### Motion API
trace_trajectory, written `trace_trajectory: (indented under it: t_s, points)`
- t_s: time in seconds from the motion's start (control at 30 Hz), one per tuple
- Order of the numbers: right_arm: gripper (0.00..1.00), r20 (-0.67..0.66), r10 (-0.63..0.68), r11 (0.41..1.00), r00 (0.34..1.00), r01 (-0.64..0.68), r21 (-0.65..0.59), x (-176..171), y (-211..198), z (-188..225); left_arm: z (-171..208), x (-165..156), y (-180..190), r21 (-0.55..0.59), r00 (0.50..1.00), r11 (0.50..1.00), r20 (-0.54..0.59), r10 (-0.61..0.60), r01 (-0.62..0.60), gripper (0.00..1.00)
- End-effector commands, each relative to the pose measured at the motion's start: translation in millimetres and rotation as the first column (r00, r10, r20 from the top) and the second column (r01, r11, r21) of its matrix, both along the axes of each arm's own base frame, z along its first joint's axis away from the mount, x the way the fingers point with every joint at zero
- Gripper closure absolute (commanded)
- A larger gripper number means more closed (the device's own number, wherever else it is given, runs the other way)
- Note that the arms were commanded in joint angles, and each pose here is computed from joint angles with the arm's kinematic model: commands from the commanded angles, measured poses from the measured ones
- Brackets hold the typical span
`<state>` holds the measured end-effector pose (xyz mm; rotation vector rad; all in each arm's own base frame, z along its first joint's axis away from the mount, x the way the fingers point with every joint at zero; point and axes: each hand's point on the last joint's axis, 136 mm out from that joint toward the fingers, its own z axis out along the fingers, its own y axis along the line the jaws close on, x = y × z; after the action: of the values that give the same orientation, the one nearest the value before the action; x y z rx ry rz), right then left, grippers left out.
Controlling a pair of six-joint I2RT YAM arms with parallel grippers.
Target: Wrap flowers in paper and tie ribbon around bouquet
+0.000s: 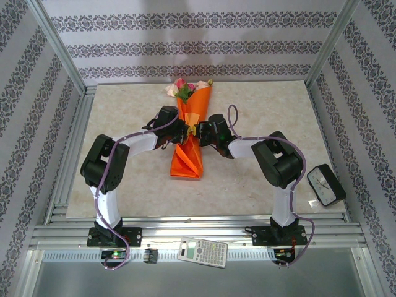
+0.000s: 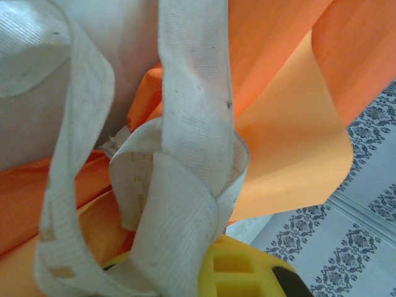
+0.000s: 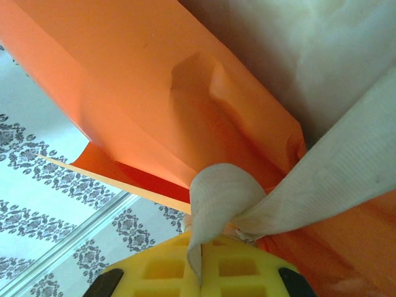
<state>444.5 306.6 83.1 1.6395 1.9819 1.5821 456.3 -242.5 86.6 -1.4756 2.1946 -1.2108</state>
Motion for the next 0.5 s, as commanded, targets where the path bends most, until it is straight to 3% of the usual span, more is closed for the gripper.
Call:
trace_trajectory:
  t_s: [0.0,0.07,0.13,0.47]
  points:
    - [0.83,0.027,0.004,1.000,1.000,-0.005,0.028,-4.6,-0.8,18.3,0.6,11.6,6.2,0.005,0.998,1.000,0.051,0.025,-0.026,1.00]
    - [0.73,0.029,0.001,1.000,1.000,-0.001,0.019,-8.6,-5.7,23.6,3.2,13.5,5.4,0.004,0.997,1.000,0.074,0.018,-0.018,1.00]
    - [0.71,0.032,0.003,1.000,0.999,-0.003,0.012,-11.8,-9.7,29.7,4.1,14.5,5.2,0.011,0.996,1.000,0.093,0.007,-0.008,1.00]
    - [0.77,0.028,-0.022,1.000,0.999,0.022,0.003,-9.7,-24.3,53.4,12.2,21.6,2.5,0.051,0.967,0.998,0.247,-0.060,0.049,1.00]
